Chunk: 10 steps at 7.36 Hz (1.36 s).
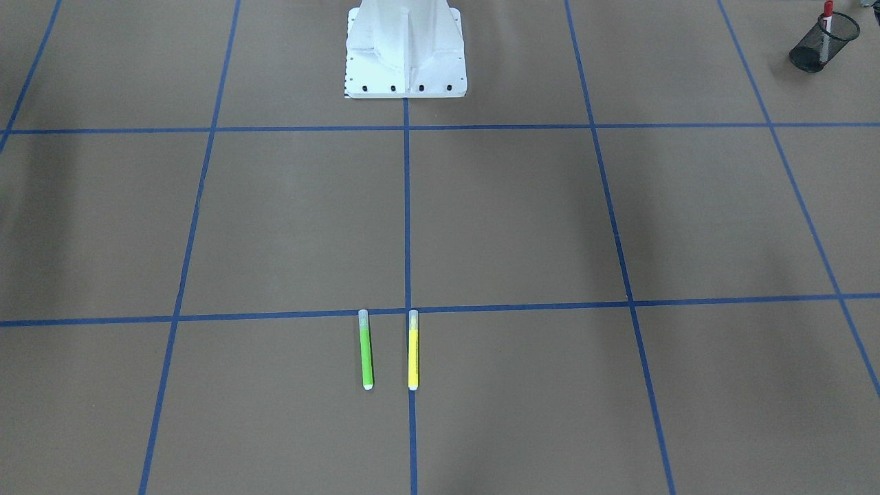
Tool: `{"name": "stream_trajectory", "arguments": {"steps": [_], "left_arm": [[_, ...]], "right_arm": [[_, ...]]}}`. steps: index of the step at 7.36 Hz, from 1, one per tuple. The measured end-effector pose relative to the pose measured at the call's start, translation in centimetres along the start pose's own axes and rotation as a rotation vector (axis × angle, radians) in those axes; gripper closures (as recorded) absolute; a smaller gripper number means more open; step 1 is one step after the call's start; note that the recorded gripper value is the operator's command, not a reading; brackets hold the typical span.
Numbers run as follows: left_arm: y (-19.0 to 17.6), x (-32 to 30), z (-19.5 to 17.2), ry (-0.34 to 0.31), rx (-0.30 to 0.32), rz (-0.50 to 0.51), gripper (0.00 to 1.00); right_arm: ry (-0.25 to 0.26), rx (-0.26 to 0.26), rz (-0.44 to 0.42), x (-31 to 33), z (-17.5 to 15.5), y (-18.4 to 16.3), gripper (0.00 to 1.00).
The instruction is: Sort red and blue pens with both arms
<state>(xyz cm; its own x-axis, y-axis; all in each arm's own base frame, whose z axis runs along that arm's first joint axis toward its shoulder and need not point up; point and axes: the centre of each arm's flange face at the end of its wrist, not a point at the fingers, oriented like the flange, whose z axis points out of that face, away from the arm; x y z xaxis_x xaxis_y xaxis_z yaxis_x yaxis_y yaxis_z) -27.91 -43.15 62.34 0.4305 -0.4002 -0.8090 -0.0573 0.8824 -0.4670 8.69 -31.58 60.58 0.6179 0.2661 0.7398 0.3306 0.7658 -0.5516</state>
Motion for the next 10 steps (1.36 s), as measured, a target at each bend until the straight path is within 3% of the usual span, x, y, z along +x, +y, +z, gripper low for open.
{"name": "stream_trajectory", "arguments": {"steps": [5, 8, 10], "left_arm": [[0.7, 9.6, -1.6, -0.136, 0.160, 0.263, 0.00], [0.0, 10.5, -2.3, -0.178, 0.234, 0.284, 0.00], [0.0, 10.6, -2.4, -0.184, 0.244, 0.290, 0.00]], "right_arm": [[-0.076, -0.172, -0.020, 8.7, 4.2, -0.5, 1.00], [-0.131, -0.253, -0.034, 13.5, 7.8, 1.7, 1.00], [-0.128, -0.285, -0.030, 16.3, 8.4, 4.5, 1.00]]}}
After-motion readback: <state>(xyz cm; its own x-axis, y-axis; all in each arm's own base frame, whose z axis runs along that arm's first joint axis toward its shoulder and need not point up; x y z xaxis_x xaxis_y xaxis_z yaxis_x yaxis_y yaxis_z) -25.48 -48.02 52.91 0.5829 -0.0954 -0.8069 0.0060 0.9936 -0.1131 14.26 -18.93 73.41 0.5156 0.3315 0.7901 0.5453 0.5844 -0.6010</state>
